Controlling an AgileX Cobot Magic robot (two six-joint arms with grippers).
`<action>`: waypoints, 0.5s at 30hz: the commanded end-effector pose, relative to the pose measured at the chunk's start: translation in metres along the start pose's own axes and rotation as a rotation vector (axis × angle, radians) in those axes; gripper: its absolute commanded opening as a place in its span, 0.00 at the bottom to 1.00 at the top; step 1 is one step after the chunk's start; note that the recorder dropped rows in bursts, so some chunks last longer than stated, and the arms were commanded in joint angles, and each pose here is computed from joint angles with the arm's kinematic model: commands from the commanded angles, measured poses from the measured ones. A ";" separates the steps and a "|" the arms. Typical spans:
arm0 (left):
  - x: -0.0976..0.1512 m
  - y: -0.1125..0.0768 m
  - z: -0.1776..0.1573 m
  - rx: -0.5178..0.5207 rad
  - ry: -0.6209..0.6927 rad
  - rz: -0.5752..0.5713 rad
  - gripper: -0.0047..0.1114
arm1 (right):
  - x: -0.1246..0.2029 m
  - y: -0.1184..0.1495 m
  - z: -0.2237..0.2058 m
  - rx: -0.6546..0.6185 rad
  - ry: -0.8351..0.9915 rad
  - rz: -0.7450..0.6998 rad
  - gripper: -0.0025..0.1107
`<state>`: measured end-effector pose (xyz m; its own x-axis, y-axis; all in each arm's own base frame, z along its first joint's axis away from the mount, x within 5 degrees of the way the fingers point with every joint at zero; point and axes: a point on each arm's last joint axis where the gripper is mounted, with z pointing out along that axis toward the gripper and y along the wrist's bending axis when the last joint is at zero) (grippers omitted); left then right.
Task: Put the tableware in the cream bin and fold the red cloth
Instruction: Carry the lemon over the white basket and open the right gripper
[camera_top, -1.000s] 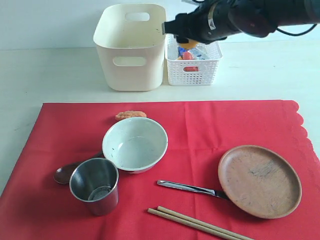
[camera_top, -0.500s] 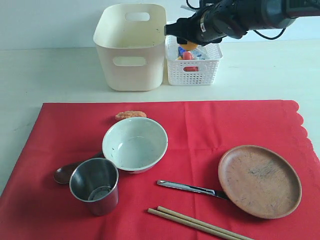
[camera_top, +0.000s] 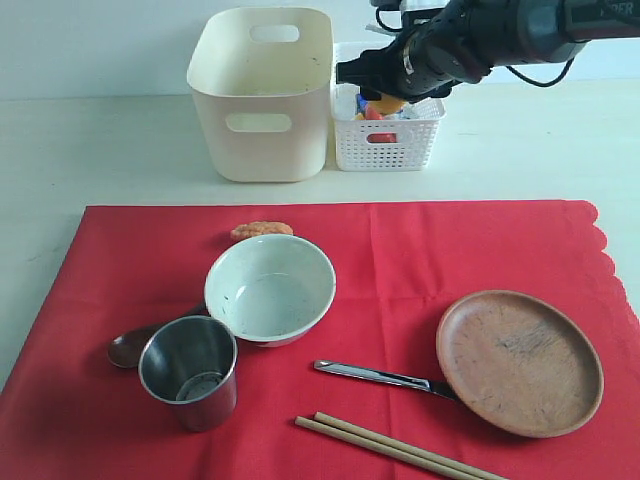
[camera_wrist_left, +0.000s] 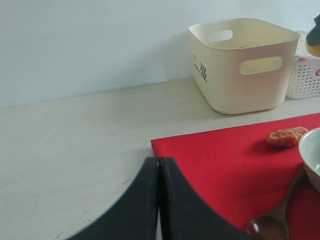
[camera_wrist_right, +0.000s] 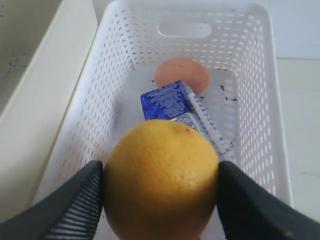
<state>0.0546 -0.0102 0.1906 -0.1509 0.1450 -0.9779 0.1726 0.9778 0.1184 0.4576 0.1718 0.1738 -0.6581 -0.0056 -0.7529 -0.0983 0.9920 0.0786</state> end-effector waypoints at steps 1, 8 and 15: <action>0.001 0.000 0.000 -0.002 -0.005 0.001 0.06 | -0.010 0.002 -0.006 -0.018 -0.039 -0.005 0.59; 0.001 0.000 0.000 -0.002 -0.005 0.001 0.06 | -0.028 0.003 -0.027 -0.029 -0.091 0.004 0.68; 0.001 0.000 0.000 -0.002 -0.005 0.001 0.06 | -0.048 -0.005 -0.064 0.040 -0.099 0.037 0.68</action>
<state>0.0546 -0.0102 0.1906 -0.1509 0.1450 -0.9779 0.1726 0.9778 0.1184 0.4480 0.1655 0.2307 -0.5881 0.0257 -0.8084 -0.0849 0.9920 0.0933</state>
